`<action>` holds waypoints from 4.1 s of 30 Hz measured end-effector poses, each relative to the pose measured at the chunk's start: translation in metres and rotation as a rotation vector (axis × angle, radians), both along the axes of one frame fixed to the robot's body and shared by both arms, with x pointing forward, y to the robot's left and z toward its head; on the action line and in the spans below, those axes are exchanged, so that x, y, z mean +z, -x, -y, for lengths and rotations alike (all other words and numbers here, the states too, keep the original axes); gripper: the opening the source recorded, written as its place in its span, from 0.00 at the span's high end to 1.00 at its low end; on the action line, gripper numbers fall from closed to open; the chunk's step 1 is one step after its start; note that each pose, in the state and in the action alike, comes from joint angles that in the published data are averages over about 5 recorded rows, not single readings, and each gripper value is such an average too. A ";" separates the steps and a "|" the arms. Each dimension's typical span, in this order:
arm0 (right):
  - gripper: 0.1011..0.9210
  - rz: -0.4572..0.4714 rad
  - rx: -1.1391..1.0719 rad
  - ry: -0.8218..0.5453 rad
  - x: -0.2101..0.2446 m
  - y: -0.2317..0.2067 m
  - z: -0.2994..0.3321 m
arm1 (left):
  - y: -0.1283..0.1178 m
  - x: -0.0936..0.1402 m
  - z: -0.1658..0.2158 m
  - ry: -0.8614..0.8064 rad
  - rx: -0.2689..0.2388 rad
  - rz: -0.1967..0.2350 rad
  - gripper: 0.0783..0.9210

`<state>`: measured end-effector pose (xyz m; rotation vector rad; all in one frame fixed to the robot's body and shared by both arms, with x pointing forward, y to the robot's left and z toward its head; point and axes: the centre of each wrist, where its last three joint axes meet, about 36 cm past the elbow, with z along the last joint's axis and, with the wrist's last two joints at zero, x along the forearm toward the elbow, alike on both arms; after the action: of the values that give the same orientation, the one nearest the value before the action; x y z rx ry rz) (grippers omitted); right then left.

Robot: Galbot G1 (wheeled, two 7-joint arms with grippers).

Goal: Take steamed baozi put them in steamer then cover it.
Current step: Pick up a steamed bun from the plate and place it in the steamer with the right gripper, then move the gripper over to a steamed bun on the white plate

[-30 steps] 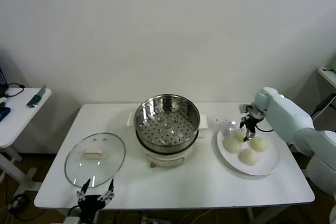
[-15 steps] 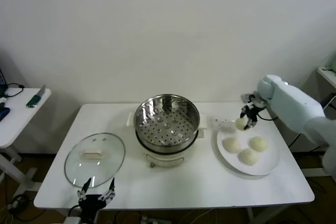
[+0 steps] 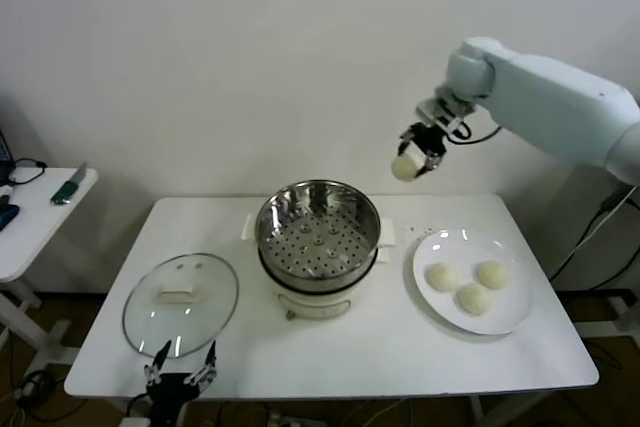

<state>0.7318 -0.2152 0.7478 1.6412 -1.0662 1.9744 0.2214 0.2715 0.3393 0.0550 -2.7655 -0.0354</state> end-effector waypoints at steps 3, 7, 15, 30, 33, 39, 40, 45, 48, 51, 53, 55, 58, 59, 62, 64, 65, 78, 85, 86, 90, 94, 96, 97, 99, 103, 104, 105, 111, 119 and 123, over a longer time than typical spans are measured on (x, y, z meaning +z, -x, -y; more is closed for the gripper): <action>0.36 0.012 0.142 0.021 0.011 0.007 -0.039 | 0.001 0.000 0.000 0.000 0.001 0.001 0.12; 0.36 0.019 0.309 0.052 0.009 0.015 -0.083 | 0.002 0.002 -0.001 -0.003 0.003 0.004 0.12; 0.36 0.006 0.531 0.117 -0.046 0.014 -0.134 | 0.005 0.004 -0.001 -0.004 0.006 0.004 0.12; 0.36 0.030 0.626 0.126 -0.122 -0.012 -0.159 | 0.008 -0.001 0.000 -0.002 0.007 -0.001 0.12; 0.36 0.031 0.623 0.128 -0.130 -0.016 -0.160 | 0.007 -0.002 0.000 -0.001 0.006 0.000 0.12; 0.36 0.028 0.612 0.130 -0.142 -0.023 -0.163 | 0.007 -0.002 0.000 0.000 0.006 0.001 0.12; 0.36 0.028 0.611 0.129 -0.144 -0.023 -0.163 | 0.007 -0.002 0.000 0.000 0.006 0.001 0.12; 0.25 0.029 0.607 0.122 -0.148 -0.026 -0.165 | 0.006 -0.002 0.000 -0.001 0.006 0.004 0.12; 0.16 0.029 0.605 0.116 -0.149 -0.027 -0.164 | 0.006 -0.001 0.000 0.000 0.005 0.005 0.12; 0.13 0.028 0.602 0.105 -0.149 -0.027 -0.163 | 0.006 -0.001 0.001 0.000 0.002 0.005 0.12; 0.12 0.026 0.600 0.097 -0.147 -0.027 -0.163 | 0.005 0.000 0.001 0.000 0.000 0.005 0.12; 0.12 0.023 0.597 0.088 -0.143 -0.026 -0.161 | 0.005 0.000 0.002 -0.001 -0.002 0.005 0.12; 0.12 0.017 0.586 0.073 -0.132 -0.027 -0.156 | 0.005 0.001 0.003 -0.004 -0.004 0.006 0.12; 0.12 0.015 0.578 0.068 -0.127 -0.027 -0.153 | 0.005 0.002 0.003 -0.004 -0.004 0.006 0.12; 0.12 0.008 0.535 0.052 -0.106 -0.031 -0.138 | 0.004 0.003 0.004 -0.007 -0.005 0.006 0.12; 0.12 0.002 0.490 0.040 -0.090 -0.033 -0.125 | 0.004 0.003 0.004 -0.009 -0.005 0.006 0.12; 0.12 -0.002 0.463 0.032 -0.081 -0.034 -0.118 | 0.004 0.004 0.004 -0.010 -0.005 0.006 0.12; 0.12 -0.069 -0.101 -0.058 -0.045 -0.024 0.030 | 0.004 0.005 0.001 -0.017 0.000 0.011 0.12; 0.12 -0.117 -0.387 -0.119 -0.082 0.008 0.093 | 0.000 0.004 0.000 -0.016 0.001 0.014 0.12; 0.12 -0.124 -0.420 -0.125 -0.088 0.013 0.098 | -0.001 0.004 0.000 -0.016 0.001 0.015 0.12; 0.12 -0.153 -0.525 -0.135 -0.115 0.031 0.115 | -0.003 0.004 -0.001 -0.017 0.003 0.018 0.12; 0.12 -0.185 -0.593 -0.124 -0.143 0.044 0.125 | -0.003 0.003 -0.003 -0.018 0.007 0.017 0.12; 0.12 -0.198 -0.616 -0.115 -0.157 0.049 0.128 | -0.003 0.002 -0.003 -0.018 0.010 0.015 0.12; 0.12 -0.203 -0.626 -0.111 -0.163 0.051 0.129 | -0.003 0.002 -0.003 -0.017 0.011 0.013 0.12; 0.12 -0.211 -0.642 -0.102 -0.176 0.055 0.131 | -0.002 0.001 -0.003 -0.017 0.012 0.011 0.12; 0.12 -0.227 -0.665 -0.085 -0.200 0.060 0.131 | -0.001 -0.001 -0.004 -0.018 0.015 0.008 0.12; 0.12 -0.231 -0.669 -0.081 -0.206 0.061 0.131 | 0.000 -0.001 -0.004 -0.018 0.016 0.007 0.12; 0.12 -0.234 -0.672 -0.076 -0.211 0.062 0.131 | 0.000 -0.001 -0.004 -0.019 0.017 0.006 0.12; 0.12 -0.243 -0.681 -0.046 -0.238 0.065 0.130 | 0.002 -0.002 -0.004 -0.017 0.023 0.001 0.12; 0.12 -0.241 -0.693 -0.009 -0.263 0.064 0.129 | 0.005 -0.004 -0.004 -0.016 0.025 -0.003 0.12; 0.12 -0.240 -0.696 0.001 -0.274 0.063 0.127 | 0.006 -0.004 -0.004 -0.018 0.024 -0.005 0.12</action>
<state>0.6688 -0.3423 0.4733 1.2243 -1.3060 1.2923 0.2154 0.2754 0.3348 0.0927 -2.7594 -0.0538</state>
